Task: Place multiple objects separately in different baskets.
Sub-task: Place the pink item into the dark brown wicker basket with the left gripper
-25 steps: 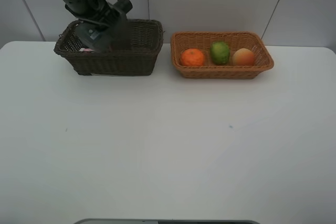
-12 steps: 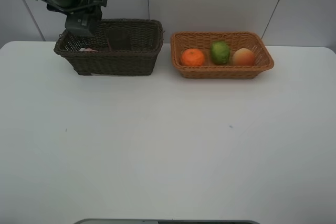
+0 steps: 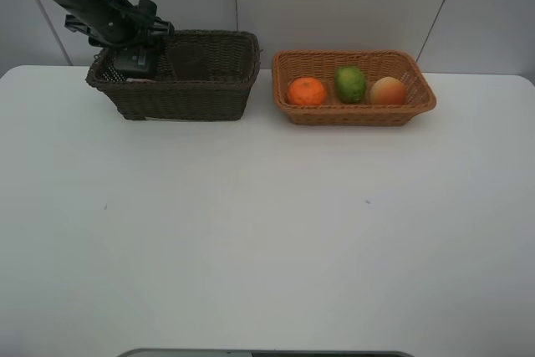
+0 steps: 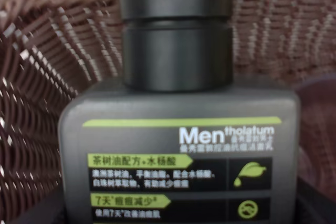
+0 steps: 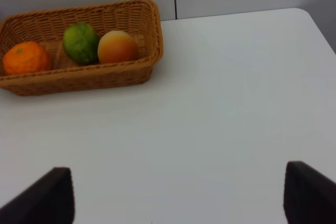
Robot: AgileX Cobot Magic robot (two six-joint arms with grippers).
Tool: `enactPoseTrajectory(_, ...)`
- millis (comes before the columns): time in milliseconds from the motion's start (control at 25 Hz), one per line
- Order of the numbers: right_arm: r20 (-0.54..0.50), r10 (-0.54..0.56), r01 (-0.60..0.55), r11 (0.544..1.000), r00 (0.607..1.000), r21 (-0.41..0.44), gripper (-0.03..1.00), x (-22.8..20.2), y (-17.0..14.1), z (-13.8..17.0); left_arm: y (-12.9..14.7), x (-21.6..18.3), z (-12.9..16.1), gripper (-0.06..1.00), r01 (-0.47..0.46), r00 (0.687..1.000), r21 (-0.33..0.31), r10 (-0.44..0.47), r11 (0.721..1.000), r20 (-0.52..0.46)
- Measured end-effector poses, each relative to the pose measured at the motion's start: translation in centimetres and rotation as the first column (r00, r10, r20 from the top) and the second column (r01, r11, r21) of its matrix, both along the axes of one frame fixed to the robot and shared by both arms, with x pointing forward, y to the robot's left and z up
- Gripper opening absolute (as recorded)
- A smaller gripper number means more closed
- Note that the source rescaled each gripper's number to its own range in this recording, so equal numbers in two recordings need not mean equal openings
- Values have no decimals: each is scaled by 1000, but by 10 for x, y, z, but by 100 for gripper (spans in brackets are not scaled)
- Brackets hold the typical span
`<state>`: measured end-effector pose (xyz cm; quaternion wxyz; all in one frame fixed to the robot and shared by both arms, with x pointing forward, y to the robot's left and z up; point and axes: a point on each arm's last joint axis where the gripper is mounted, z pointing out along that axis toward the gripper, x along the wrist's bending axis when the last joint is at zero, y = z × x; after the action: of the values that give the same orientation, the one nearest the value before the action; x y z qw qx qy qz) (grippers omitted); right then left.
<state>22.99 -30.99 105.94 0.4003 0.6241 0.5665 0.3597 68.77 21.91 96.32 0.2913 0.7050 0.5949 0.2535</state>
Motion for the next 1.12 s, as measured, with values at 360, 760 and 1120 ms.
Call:
enactPoseTrajectory(360,0,0,0,1000,1000,0,77,0,0,0,0,6,-32,82,-1,999,4,1,1000,-36)
enactPoseTrajectory(760,0,0,0,1000,1000,0,77,0,0,0,0,6,-33,82,-2,999,3,2,1000,-39)
enactPoseTrajectory(1120,0,0,0,1000,1000,0,77,0,0,0,0,3,0,95,-2,999,-13,3,1000,35)
